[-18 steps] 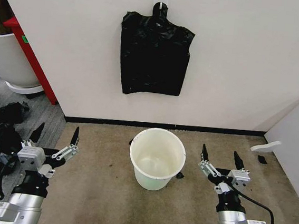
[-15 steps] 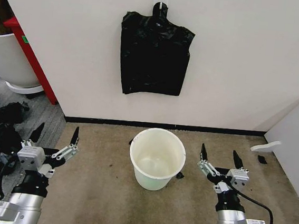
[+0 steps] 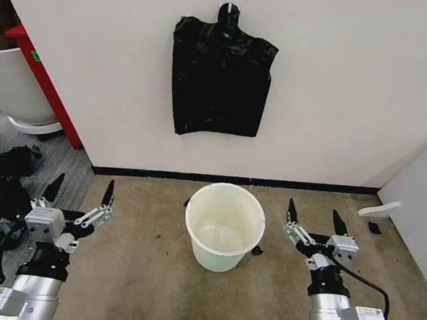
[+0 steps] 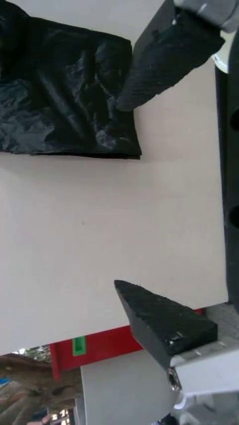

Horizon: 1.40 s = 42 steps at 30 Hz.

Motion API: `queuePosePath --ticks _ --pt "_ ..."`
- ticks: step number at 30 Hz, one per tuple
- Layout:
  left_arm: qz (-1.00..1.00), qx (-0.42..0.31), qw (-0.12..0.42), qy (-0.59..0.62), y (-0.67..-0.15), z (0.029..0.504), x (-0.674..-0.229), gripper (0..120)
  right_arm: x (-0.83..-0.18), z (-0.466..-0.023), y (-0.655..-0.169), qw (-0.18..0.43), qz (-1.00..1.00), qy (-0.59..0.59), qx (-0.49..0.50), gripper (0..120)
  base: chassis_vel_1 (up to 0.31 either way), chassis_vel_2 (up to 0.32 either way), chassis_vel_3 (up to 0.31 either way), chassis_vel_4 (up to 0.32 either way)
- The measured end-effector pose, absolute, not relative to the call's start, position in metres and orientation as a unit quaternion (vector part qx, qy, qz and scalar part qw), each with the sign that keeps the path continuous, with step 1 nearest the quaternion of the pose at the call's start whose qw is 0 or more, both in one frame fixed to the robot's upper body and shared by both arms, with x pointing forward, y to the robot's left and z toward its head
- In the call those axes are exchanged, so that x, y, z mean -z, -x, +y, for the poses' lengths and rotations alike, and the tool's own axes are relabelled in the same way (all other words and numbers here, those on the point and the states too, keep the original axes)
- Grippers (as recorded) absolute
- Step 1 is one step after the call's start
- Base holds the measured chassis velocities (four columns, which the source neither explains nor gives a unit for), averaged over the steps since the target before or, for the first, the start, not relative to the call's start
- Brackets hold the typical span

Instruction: Place the garbage bag over the trash bin.

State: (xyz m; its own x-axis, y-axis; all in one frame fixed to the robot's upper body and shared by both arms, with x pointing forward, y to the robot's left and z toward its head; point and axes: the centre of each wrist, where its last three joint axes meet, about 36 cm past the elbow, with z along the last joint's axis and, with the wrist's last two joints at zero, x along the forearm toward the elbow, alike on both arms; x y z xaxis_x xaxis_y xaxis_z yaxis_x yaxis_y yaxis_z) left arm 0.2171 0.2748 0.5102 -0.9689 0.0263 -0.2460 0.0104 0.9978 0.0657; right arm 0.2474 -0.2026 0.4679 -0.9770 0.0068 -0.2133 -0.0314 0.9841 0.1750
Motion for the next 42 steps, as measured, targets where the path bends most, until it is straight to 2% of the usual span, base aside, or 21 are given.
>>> queuePosePath --ticks 21,27,30,32,34,35,42 --pt "0.992 -0.03 0.126 -0.007 -0.218 0.275 -0.51 100 -0.469 -0.205 -0.248 0.108 0.989 0.012 -0.101 100 0.0 0.0 0.0 0.0" --pt "0.992 -0.023 0.121 -0.003 -0.219 0.277 -0.506 100 -0.49 -0.201 -0.265 0.129 0.971 0.05 -0.193 100 0.0 0.0 0.0 0.0" --pt "0.992 -0.024 0.126 -0.003 -0.219 0.278 -0.506 100 -0.513 -0.199 -0.288 0.15 0.943 0.089 -0.283 100 0.0 0.0 0.0 0.0" --pt "0.991 -0.025 0.13 -0.001 -0.218 0.278 -0.508 100 -0.538 -0.197 -0.303 0.134 0.912 0.135 -0.363 100 0.0 0.0 0.0 0.0" --pt "0.991 -0.026 0.129 0.0 -0.217 0.278 -0.508 100 -0.549 -0.196 -0.31 0.123 0.897 0.157 -0.396 100 0.0 0.0 0.0 0.0" --pt "0.991 -0.03 0.127 0.002 -0.216 0.277 -0.508 100 -0.578 -0.186 -0.326 0.084 0.848 0.221 -0.474 100 0.0 0.0 0.0 0.0" --pt "0.991 -0.035 0.126 0.002 -0.216 0.279 -0.507 100 -0.611 -0.167 -0.377 0.027 0.773 0.308 -0.554 100 0.0 0.0 0.0 0.0"
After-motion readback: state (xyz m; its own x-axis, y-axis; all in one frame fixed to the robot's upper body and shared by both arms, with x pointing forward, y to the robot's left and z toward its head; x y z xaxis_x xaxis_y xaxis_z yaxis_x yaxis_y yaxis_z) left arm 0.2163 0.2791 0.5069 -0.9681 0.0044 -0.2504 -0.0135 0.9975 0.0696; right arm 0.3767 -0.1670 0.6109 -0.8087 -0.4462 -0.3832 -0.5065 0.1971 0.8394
